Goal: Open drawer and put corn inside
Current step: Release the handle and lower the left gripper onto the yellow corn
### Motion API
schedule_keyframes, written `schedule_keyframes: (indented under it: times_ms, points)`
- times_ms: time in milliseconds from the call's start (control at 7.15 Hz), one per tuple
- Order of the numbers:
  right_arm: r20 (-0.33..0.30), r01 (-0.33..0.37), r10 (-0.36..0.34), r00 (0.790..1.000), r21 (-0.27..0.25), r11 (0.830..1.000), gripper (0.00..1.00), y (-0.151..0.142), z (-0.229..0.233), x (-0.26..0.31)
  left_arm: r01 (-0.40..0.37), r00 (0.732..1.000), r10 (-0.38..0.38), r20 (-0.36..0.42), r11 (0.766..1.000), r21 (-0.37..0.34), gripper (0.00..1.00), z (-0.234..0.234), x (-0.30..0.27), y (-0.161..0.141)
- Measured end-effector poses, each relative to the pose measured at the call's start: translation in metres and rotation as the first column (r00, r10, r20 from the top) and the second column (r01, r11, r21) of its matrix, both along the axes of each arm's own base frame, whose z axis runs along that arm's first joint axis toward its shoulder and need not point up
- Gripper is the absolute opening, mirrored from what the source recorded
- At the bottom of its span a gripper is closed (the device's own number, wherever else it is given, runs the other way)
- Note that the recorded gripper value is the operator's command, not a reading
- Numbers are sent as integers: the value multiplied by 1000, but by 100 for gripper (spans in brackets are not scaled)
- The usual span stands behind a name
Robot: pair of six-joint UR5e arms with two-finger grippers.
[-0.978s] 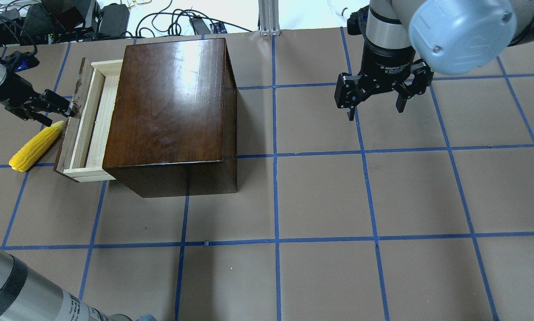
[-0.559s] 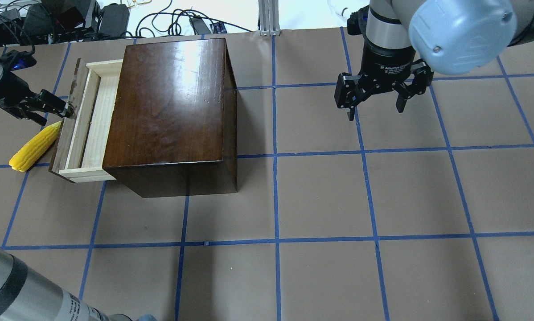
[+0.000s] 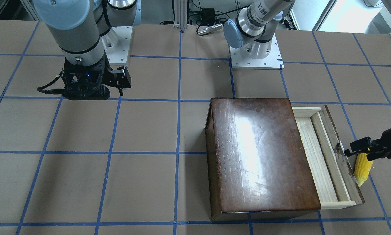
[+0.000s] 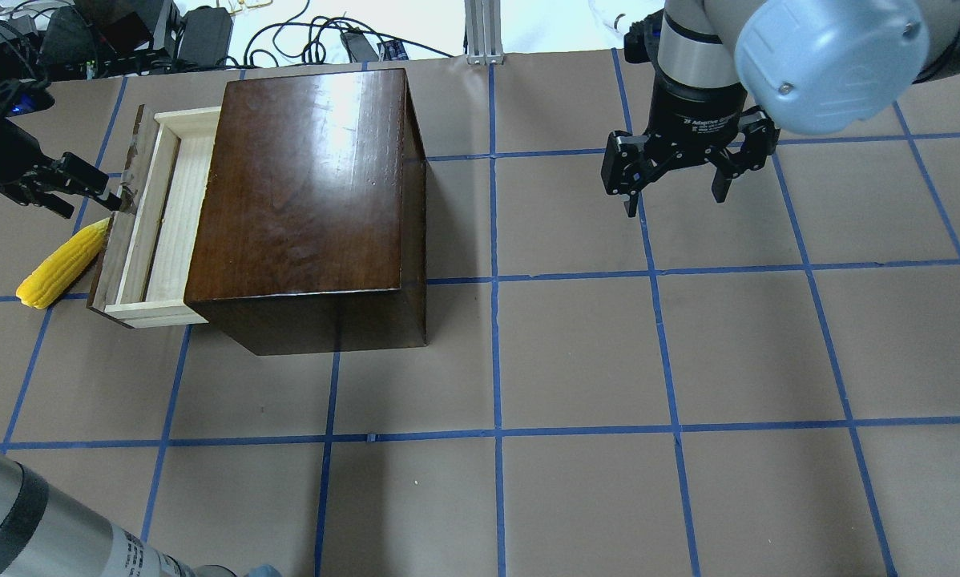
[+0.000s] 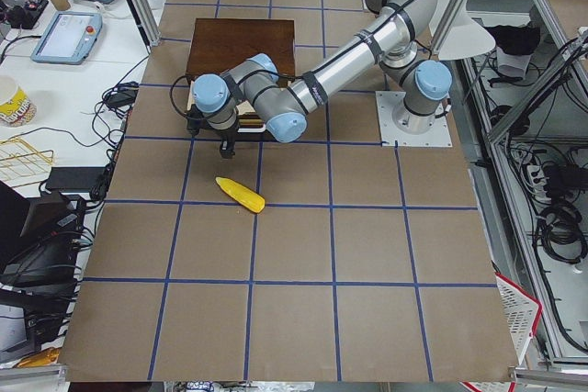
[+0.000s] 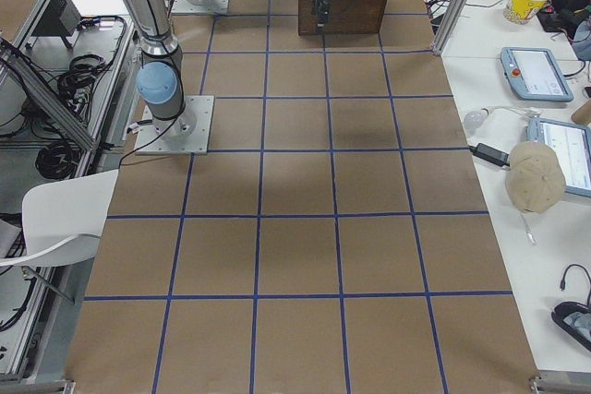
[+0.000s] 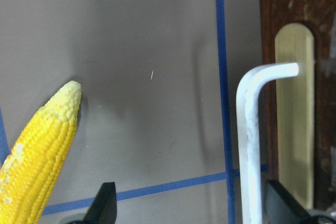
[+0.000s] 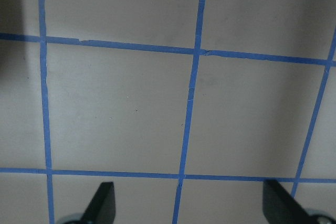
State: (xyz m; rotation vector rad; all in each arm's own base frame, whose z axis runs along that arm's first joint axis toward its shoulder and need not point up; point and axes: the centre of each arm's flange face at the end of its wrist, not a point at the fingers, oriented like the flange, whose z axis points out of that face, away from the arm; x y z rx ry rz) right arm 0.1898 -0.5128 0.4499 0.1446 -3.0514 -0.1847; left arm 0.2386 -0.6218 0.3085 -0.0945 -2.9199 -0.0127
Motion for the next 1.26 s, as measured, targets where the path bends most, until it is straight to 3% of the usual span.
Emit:
schedule_keyframes:
  times_ms: [280, 699, 1258]
  points:
    - [0, 0, 0, 1000, 0, 1000, 100, 0, 0, 0, 49, 998, -48, 40, 999, -9, 100, 11, 28, 8]
    - [0, 0, 0, 1000, 0, 1000, 100, 0, 0, 0, 265, 957, -258, 133, 963, -39, 100, -3, 67, 11]
    - [0, 0, 0, 1000, 0, 1000, 100, 0, 0, 0, 533, 835, -526, 160, 846, 3, 100, -57, 90, 19]
